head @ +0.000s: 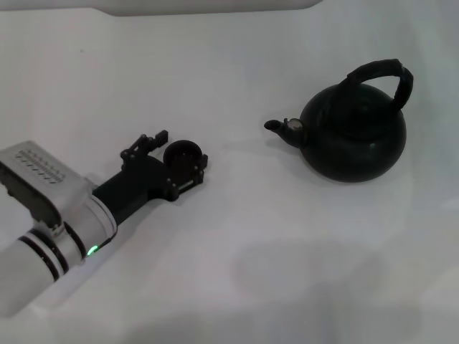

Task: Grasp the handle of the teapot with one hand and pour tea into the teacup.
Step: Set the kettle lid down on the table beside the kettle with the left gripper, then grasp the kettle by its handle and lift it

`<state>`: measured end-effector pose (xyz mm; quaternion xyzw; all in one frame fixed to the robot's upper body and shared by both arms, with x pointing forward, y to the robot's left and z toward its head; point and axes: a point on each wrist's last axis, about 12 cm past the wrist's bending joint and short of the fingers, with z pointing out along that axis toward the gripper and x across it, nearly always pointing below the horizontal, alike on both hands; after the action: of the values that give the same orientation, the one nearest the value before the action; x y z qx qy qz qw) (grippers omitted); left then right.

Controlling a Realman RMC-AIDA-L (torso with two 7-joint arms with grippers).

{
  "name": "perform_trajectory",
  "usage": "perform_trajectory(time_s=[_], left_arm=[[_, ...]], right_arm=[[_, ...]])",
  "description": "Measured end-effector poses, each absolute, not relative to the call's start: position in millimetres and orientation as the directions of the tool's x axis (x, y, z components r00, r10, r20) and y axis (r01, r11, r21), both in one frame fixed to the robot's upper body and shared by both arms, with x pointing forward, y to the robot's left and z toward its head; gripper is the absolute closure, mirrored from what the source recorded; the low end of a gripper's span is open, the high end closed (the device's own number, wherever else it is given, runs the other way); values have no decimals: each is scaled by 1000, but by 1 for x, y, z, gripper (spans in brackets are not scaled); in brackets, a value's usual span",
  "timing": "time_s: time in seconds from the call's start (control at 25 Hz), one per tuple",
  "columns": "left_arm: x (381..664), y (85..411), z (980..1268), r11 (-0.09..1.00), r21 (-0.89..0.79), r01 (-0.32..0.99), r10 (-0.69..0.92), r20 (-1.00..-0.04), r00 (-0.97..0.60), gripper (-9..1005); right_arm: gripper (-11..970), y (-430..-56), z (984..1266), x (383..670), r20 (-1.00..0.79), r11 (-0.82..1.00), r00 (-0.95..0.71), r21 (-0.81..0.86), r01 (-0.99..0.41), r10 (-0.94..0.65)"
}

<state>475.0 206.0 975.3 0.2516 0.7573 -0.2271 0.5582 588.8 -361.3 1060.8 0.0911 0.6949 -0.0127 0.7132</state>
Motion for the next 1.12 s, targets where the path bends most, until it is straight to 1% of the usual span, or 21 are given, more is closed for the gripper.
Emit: perform_trajectory(time_s=[0.24, 0.48, 0.56, 0.76, 1.0, 1.12], left_arm=[[472, 220, 985, 815, -95, 571, 16, -982, -186, 118], [467, 248, 998, 880, -120, 459, -104, -993, -61, 119], [466, 253, 1002, 887, -117, 446, -116, -993, -31, 119], [469, 255, 1003, 890, -108, 443, -111, -994, -19, 119], [471, 265, 1009, 918, -132, 373, -154, -988, 30, 119], [467, 285, 1013, 954, -172, 245, -199, -976, 92, 119]], right_arm=[[94, -362, 1060, 588, -994, 983, 31, 110, 144, 106], [94, -362, 1059, 587, -994, 983, 23, 109, 145, 107], [95, -362, 1058, 587, -994, 983, 19, 108, 146, 106], [97, -365, 1056, 583, -994, 983, 17, 105, 153, 104], [101, -367, 1055, 581, -995, 982, 12, 104, 157, 103], [101, -364, 1052, 579, -996, 986, -4, 93, 140, 94]])
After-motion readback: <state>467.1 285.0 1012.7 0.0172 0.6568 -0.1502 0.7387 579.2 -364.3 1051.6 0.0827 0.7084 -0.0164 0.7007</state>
